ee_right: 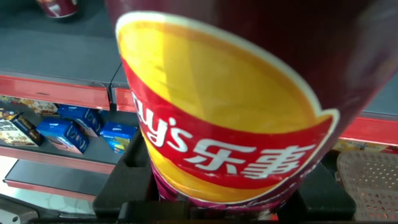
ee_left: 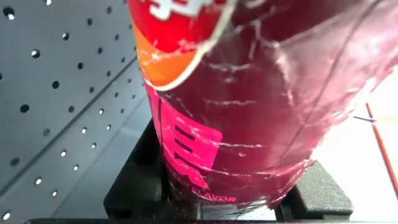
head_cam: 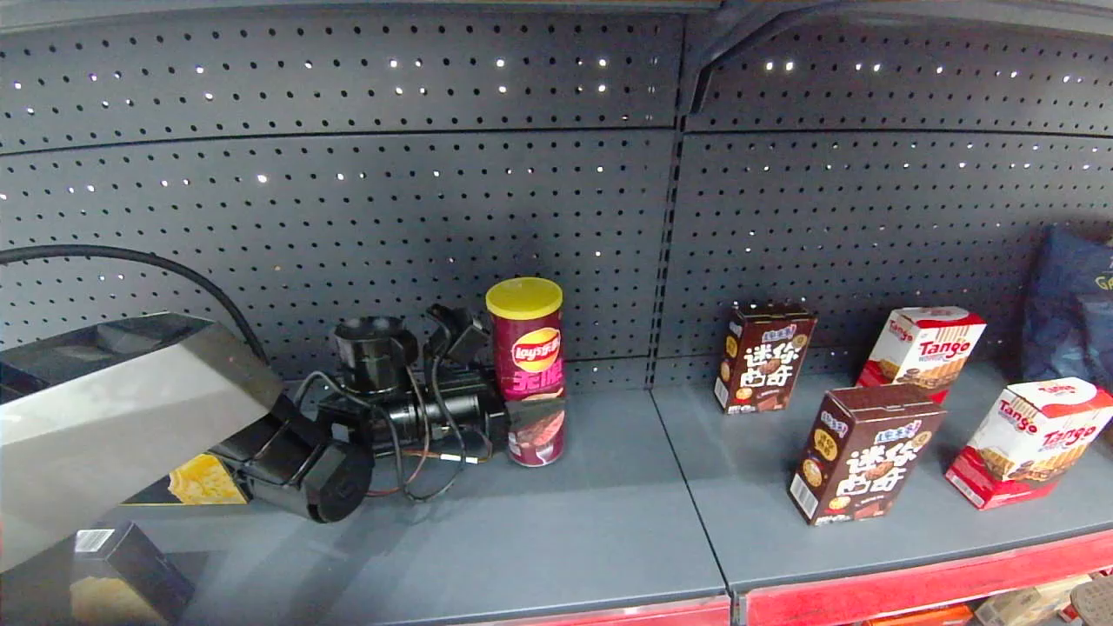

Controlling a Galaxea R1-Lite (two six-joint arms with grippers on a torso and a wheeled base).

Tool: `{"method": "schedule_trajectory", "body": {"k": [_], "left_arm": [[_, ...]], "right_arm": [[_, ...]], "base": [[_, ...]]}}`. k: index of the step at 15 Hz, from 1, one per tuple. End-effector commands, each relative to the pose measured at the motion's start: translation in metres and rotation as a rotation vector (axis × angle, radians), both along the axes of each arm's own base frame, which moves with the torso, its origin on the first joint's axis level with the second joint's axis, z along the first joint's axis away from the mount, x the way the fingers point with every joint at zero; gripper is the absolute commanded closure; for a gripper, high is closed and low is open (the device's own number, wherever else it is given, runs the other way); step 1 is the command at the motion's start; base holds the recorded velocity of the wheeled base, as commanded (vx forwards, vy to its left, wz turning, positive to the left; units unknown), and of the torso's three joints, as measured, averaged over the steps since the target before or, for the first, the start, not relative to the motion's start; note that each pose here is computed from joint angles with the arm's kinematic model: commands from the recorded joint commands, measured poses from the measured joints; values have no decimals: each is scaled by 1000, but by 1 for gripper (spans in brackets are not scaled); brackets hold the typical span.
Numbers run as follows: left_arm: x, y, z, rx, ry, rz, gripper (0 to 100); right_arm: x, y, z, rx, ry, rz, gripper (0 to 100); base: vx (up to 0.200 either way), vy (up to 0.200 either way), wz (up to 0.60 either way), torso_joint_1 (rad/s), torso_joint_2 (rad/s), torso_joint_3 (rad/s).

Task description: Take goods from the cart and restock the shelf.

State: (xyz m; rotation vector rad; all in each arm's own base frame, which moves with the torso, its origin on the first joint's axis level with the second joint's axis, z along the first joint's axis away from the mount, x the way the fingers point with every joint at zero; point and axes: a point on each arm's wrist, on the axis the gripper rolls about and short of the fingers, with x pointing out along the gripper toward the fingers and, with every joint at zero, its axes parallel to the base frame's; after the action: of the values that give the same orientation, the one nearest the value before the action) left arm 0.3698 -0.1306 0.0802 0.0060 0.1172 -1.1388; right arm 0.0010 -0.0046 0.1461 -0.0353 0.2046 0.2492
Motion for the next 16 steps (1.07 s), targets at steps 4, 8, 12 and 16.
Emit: {"method": "schedule_trajectory", "body": {"k": [4,8,12,16], "left_arm": [[-52,7,18,-25,-49,-57,100],[-78,-4,19,-57,-50,-114,100],[-91,1,10,-55,-35,-167,100],[-93,4,8,-52,-25,-161,100]], "right_arm": [[1,0,0,-2,3,0,100],[1,0,1,-2,3,-2,100],[1,0,1,-1,2,-2,100],[1,0,1,-1,2,-2,100]], "base": [[0,0,0,0,0,0],[0,0,0,0,0,0],[0,0,0,0,0,0],[0,0,0,0,0,0]]}}
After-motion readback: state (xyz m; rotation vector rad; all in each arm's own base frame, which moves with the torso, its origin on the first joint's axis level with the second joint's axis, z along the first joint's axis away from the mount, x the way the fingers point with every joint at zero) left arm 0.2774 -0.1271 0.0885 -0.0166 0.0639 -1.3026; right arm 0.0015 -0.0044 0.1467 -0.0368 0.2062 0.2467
